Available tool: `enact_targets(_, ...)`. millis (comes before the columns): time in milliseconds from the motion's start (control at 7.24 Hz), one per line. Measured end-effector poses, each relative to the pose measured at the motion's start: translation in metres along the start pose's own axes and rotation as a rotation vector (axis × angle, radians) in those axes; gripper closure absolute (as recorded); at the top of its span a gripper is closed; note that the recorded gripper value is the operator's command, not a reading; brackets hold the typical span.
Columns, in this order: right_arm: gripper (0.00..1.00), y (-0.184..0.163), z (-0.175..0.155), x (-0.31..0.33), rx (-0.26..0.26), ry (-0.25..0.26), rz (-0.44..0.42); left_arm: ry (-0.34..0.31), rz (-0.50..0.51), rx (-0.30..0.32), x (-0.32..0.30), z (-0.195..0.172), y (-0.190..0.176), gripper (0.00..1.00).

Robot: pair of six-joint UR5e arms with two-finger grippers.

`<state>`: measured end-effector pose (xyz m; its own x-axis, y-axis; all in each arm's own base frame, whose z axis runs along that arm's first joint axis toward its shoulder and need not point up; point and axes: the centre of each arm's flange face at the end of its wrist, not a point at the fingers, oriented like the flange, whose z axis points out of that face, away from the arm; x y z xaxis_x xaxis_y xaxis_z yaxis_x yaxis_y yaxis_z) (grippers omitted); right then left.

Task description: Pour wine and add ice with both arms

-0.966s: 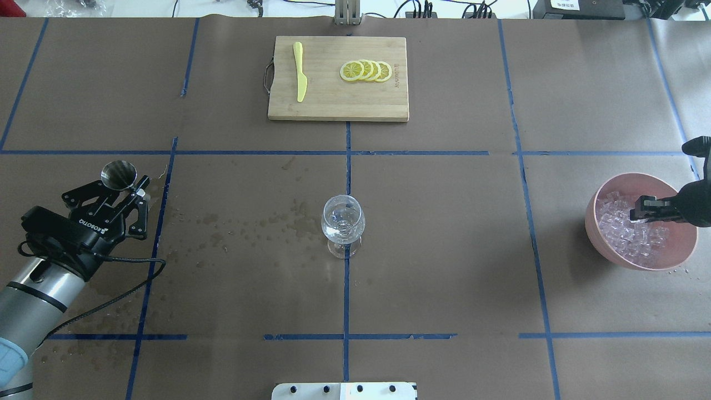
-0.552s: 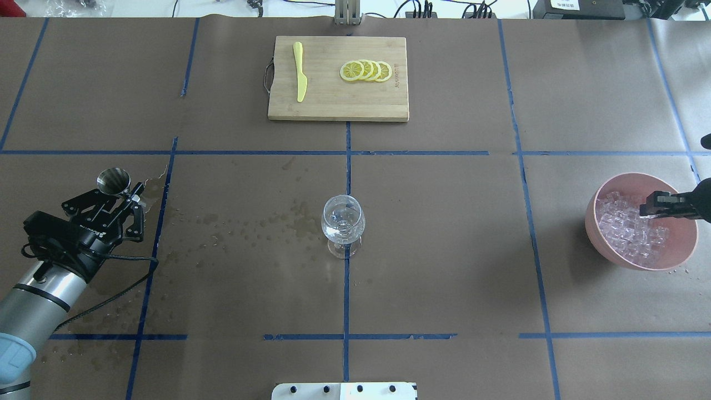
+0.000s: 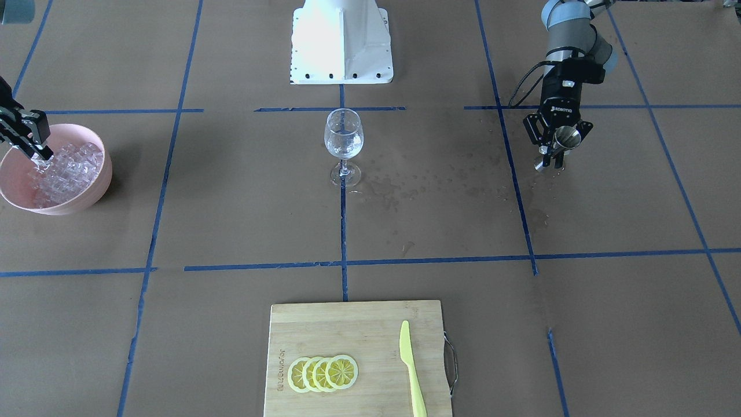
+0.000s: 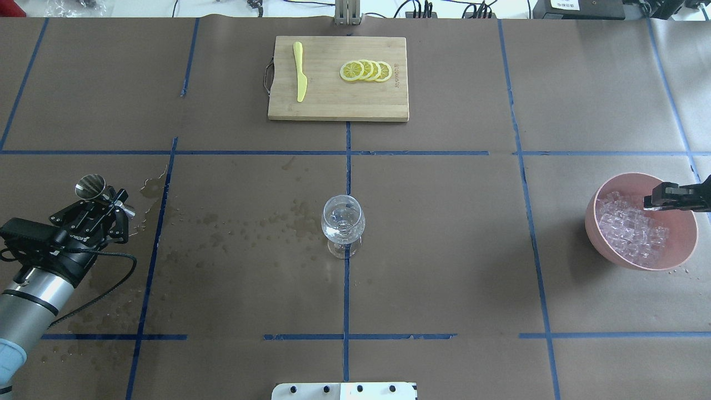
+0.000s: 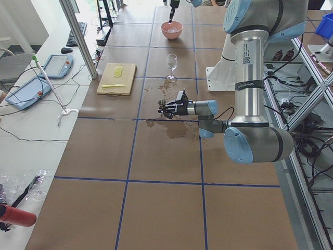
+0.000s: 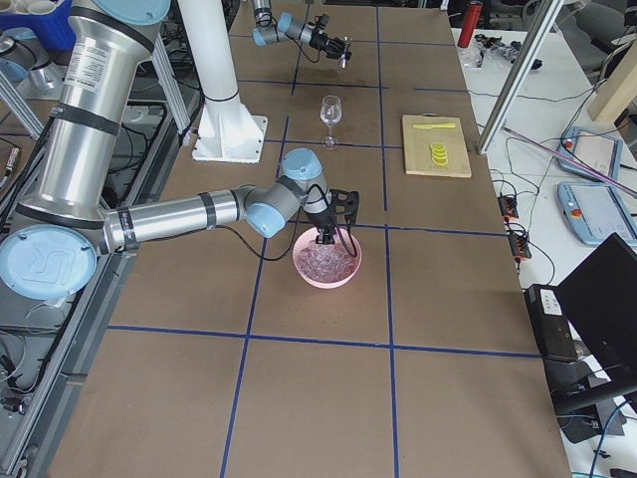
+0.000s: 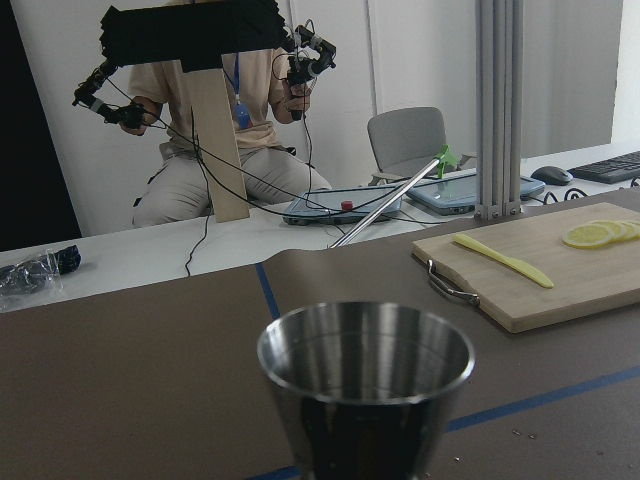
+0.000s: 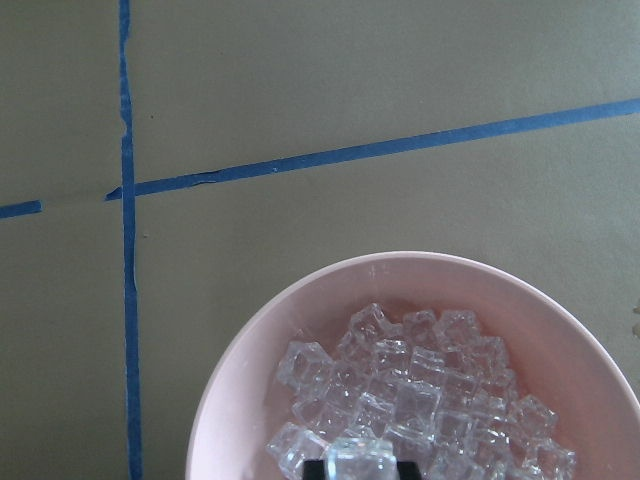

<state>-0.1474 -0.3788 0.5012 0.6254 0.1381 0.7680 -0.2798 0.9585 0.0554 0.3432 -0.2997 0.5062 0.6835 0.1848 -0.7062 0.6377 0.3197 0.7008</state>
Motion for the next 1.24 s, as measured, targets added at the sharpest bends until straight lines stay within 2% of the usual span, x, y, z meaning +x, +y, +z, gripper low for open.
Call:
enact_targets(414, 1.0, 0.0, -0.007, -0.006, 0.007, -0.014, -0.006, -0.055, -0.067, 0.027, -0.016, -0.009, 0.031, 1.0)
enact_targets(828, 1.0, 0.002, -0.015, -0.013, 0.009, -0.032, -0.012, -0.062, -0.062, 0.051, -0.009, -0.027, 0.057, 1.0)
enact_targets(1243, 1.0, -0.002, -0.049, -0.029, 0.024, -0.105, -0.018, -0.053, -0.046, 0.047, 0.002, -0.036, 0.073, 1.0)
